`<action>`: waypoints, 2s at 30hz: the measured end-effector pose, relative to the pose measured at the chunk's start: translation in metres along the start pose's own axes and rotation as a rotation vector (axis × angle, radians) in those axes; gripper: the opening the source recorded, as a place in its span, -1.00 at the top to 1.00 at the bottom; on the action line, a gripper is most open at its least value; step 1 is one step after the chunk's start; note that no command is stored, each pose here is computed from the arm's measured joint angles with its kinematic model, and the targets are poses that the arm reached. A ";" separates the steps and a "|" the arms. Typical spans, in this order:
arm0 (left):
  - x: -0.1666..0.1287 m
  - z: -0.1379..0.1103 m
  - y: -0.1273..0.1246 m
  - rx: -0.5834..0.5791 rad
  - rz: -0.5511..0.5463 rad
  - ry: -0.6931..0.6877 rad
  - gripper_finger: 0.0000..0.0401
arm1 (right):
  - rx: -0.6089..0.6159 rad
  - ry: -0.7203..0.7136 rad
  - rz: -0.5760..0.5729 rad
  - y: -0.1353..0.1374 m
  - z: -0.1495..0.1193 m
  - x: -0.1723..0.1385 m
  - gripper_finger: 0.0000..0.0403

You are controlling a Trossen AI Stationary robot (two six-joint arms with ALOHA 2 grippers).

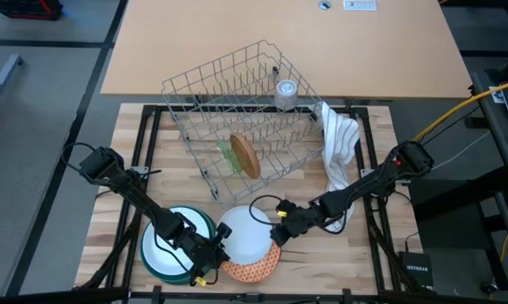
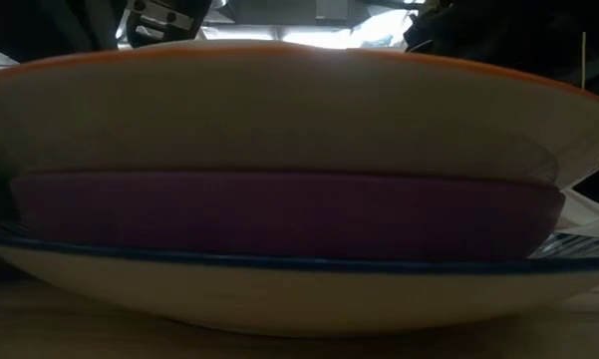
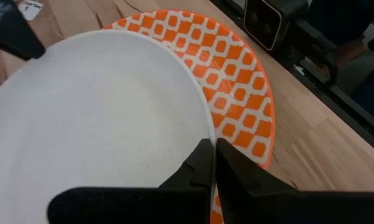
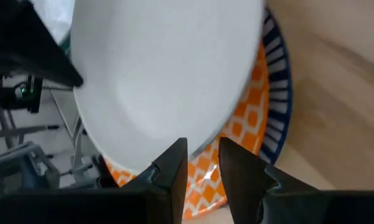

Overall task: Sort dishes
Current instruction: Put the white plate into the dish rack

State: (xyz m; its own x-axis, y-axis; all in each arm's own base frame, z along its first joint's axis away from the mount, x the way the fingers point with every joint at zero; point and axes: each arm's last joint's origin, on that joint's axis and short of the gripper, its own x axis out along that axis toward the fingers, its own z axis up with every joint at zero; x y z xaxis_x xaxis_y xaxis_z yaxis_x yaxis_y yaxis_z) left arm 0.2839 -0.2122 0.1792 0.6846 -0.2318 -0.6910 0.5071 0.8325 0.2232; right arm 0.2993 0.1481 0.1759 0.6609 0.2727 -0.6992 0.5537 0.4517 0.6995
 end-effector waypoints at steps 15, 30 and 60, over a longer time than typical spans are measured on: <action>0.000 0.003 0.001 0.008 0.023 -0.024 0.99 | 0.121 -0.088 0.002 0.000 0.003 0.001 0.52; 0.000 0.006 0.001 0.024 0.039 -0.057 0.99 | 0.289 -0.034 -0.009 -0.002 0.001 0.002 0.52; -0.002 0.012 -0.004 0.014 0.031 -0.121 0.99 | 0.214 -0.046 0.052 -0.004 -0.001 0.026 0.93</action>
State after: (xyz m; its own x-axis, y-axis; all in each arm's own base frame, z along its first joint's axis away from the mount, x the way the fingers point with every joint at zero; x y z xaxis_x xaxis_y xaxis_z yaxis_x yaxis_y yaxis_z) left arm 0.2868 -0.2213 0.1881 0.7576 -0.2660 -0.5960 0.4915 0.8334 0.2528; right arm 0.3143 0.1541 0.1548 0.7113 0.2493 -0.6572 0.6097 0.2465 0.7534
